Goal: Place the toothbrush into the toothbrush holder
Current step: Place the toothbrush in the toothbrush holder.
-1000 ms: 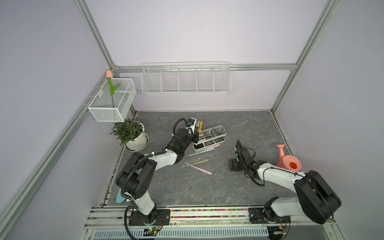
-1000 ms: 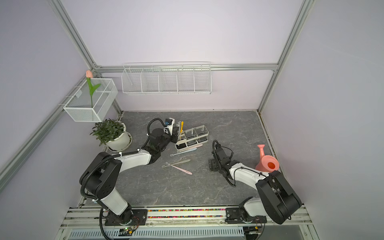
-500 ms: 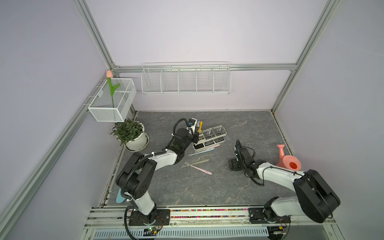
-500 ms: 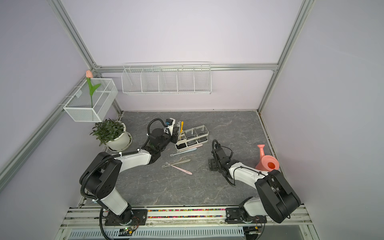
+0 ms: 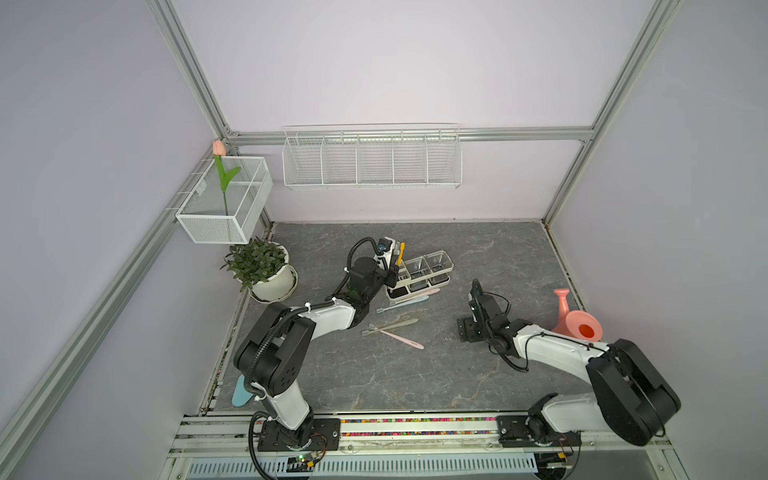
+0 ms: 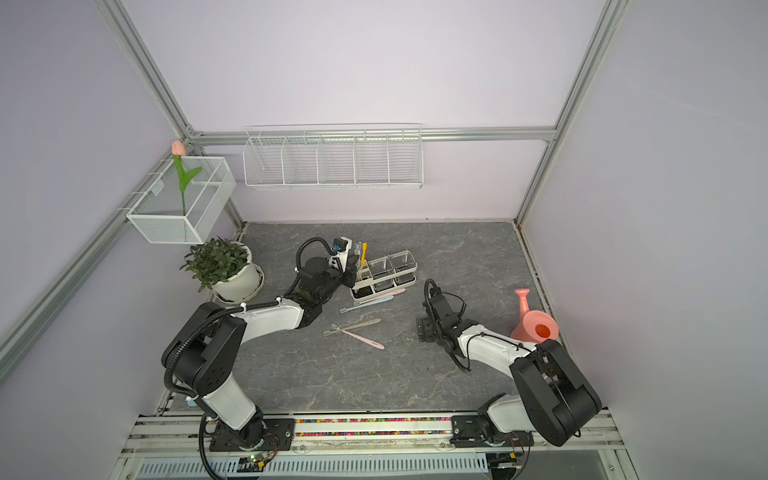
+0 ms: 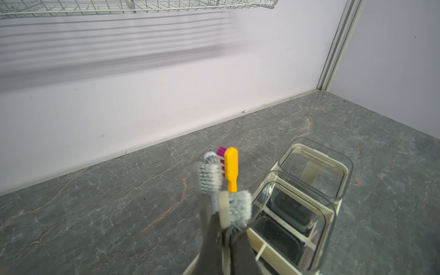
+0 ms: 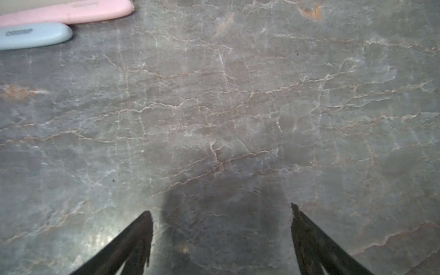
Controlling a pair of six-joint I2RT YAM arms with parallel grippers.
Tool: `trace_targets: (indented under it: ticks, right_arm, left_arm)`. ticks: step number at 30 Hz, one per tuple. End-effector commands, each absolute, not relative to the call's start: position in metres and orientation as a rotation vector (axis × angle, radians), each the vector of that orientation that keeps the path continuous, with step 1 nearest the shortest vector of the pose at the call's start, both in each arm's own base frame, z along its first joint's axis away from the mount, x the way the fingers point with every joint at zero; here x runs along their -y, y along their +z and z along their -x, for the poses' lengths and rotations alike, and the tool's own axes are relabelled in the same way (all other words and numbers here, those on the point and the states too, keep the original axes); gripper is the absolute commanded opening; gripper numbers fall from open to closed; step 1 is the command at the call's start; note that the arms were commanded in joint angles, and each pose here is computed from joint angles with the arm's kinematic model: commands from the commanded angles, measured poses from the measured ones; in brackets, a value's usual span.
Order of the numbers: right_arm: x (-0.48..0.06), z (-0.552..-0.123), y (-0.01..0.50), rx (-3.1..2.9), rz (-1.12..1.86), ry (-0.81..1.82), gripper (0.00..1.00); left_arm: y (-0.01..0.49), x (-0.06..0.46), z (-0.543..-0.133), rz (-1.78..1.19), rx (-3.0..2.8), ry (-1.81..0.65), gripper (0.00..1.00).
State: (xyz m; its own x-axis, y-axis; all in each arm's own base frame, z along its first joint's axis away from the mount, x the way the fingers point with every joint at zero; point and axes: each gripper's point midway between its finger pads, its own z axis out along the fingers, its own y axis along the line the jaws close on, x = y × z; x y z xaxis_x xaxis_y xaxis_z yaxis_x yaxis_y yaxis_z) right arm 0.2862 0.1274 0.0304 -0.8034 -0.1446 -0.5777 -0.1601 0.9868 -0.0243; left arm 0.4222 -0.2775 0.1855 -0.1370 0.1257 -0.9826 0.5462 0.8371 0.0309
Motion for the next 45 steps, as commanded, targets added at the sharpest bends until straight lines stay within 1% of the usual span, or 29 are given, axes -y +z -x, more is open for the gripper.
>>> trace_targets:
  ticks: [1,23,31,35,45]
  right_arm:
    - [-0.128,-0.289,0.032,-2.52,0.218,0.04,0.92]
    - [-0.128,-0.288,0.032,-2.52,0.221,0.041,0.92]
    - [-0.128,-0.288,0.032,-2.519,0.221,0.041,0.92]
    - [-0.128,-0.288,0.032,-2.52,0.222,0.041,0.92]
    - [-0.128,-0.288,0.032,-2.519,0.222,0.041,0.92]
  left_arm:
    - [0.178,0.282,-0.422,-0.572,-1.681,-0.359,0.0]
    - [0.158,0.284,-0.424,-0.597,-1.717,-0.322,0.0]
    - [0.161,0.282,-0.424,-0.587,-1.712,-0.31,0.0]
    - [0.163,0.281,-0.424,-0.583,-1.716,-0.304,0.08]
    - [0.168,0.28,-0.421,-0.58,-1.702,-0.299,0.24]
